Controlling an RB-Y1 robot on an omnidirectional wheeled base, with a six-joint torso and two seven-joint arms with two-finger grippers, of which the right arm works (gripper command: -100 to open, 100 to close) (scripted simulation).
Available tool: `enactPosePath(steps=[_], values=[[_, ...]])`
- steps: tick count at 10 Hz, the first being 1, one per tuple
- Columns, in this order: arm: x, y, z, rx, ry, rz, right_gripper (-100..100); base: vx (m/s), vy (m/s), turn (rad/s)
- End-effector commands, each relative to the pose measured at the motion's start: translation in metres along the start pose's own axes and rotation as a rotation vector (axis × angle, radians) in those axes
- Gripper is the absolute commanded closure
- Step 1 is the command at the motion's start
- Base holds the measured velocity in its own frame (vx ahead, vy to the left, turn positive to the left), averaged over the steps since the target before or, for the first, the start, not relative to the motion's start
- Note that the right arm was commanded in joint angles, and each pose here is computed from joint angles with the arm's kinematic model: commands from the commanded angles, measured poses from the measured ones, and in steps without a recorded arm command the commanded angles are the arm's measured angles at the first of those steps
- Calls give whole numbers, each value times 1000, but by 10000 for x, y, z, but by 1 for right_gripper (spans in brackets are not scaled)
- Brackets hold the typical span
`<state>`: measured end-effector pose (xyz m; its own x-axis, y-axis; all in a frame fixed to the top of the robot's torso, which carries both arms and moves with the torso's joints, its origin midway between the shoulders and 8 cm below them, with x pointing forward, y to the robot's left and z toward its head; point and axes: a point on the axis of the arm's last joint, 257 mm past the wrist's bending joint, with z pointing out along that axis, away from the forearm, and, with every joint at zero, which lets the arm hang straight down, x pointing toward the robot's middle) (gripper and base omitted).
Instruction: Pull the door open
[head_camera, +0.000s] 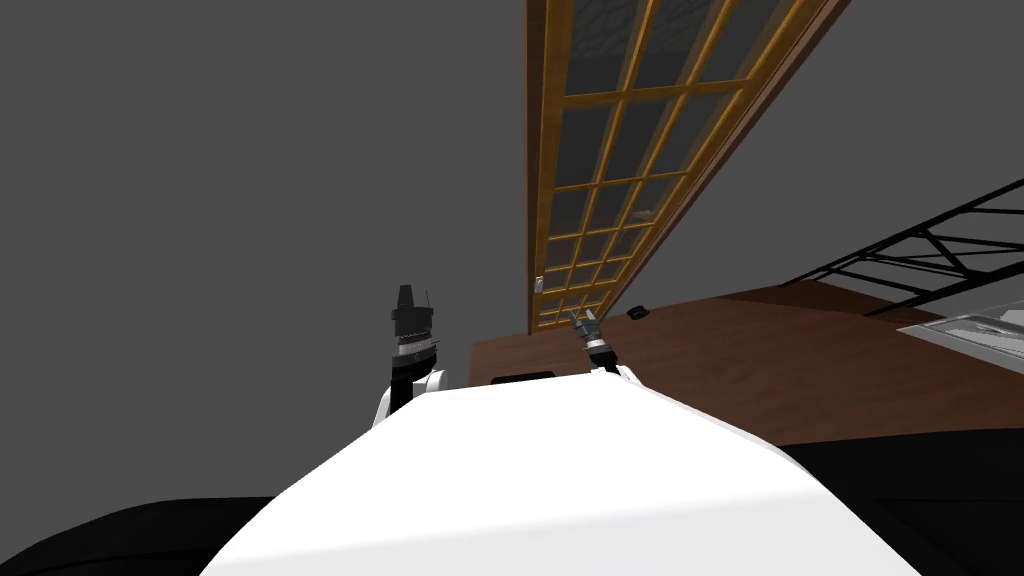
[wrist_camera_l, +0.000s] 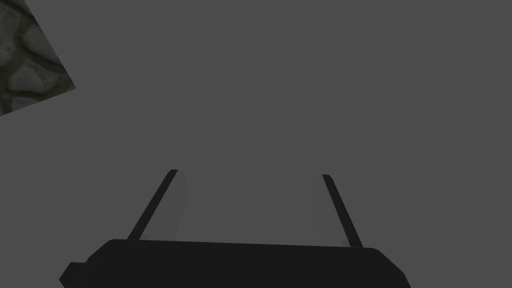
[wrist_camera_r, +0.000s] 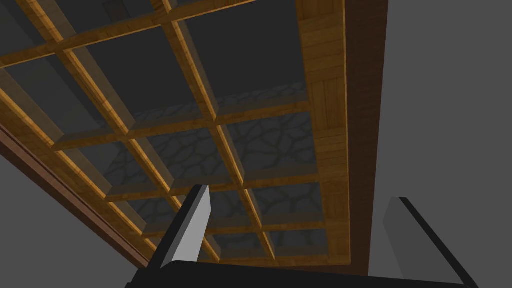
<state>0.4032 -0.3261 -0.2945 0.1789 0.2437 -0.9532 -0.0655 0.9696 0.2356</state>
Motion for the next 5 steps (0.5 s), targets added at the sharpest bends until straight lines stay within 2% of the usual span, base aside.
enactPosePath(steps=[1,5], values=[[109,-38,-49,4,19,-29,-100,148,65,28],[288,-98,-145,10,54,-74,-100,110,34,19]])
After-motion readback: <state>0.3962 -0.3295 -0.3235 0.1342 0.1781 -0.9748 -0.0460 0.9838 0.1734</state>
